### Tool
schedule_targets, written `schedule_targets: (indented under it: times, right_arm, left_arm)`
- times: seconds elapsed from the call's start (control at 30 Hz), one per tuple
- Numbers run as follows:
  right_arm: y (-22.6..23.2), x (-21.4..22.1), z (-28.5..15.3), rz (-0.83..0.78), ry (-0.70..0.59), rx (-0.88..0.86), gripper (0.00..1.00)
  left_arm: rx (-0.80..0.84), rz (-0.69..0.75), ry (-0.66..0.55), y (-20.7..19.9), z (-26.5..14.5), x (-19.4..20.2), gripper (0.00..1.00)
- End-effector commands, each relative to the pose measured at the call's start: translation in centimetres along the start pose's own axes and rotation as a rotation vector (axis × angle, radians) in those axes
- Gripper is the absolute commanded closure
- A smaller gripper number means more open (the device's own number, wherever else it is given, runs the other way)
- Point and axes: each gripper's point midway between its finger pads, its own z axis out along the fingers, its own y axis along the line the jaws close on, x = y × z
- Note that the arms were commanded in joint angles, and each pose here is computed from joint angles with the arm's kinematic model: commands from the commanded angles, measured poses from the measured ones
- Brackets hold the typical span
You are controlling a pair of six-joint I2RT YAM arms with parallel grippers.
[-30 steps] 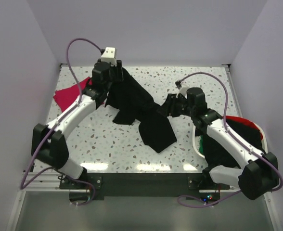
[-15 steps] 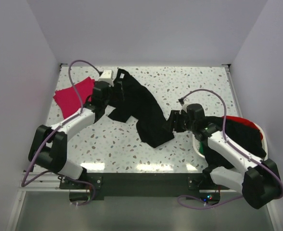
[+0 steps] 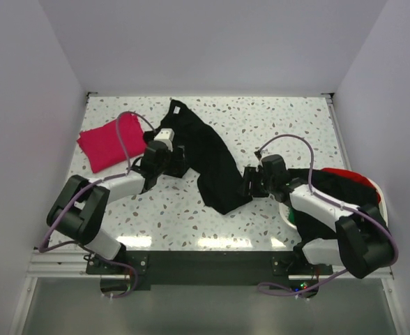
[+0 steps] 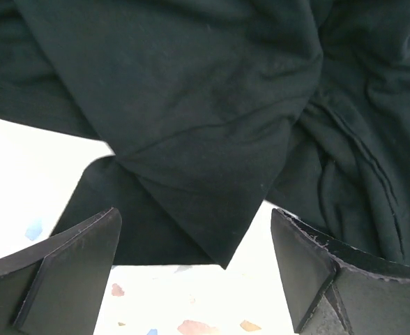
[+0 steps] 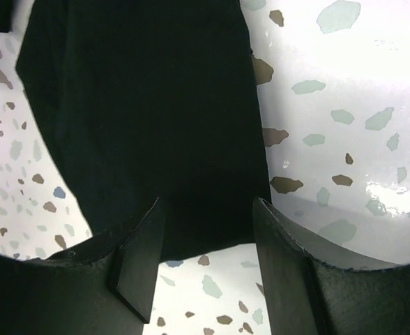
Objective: Fold and stack the t-shirts
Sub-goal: Flatten the tshirt out
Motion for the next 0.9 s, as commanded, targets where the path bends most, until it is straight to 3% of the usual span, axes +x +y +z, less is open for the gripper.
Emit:
schedule_targets:
  times: [0.0,0.6,0.7,0.73,0.8,0.83,0.87]
  right_arm:
    - [0.8,-1.4,0.8,-0.004,-0.051,-0.025,0.44]
    - [-0.4,0.1,2.8,-0.023,0.021,0.054,0.47]
    - [-0.1,0.4,3.1,-0.025,0.036,0.035,0.64]
    - [0.1,0.3,3.1,-0.027,0.032,0.026,0.77]
    - [0.4,0.3,3.1,-0.025,0.037,0.014,0.89]
    - [0.4,0.1,3.1,-0.027,0.035,0.015,1.00]
    - [0.5,0.0,3.0,-0.026,0.034,0.017,1.00]
  left_arm:
    - [0.077,-0.030,-0.022,-1.5,0.8,0.1,0.07]
    - [0.317,-0.120,-0.019,-5.7,2.4,1.4,0.23]
    - [0.353,-0.140,-0.027,-6.4,2.5,1.3,0.36]
    - [0.360,-0.145,-0.031,-6.5,2.5,1.3,0.46]
    - [0.367,-0.148,-0.037,-6.7,2.4,1.0,0.59]
    - [0.368,-0.150,-0.039,-6.7,2.3,0.9,0.75]
    - [0.370,-0.149,-0.044,-6.8,2.2,0.7,0.82]
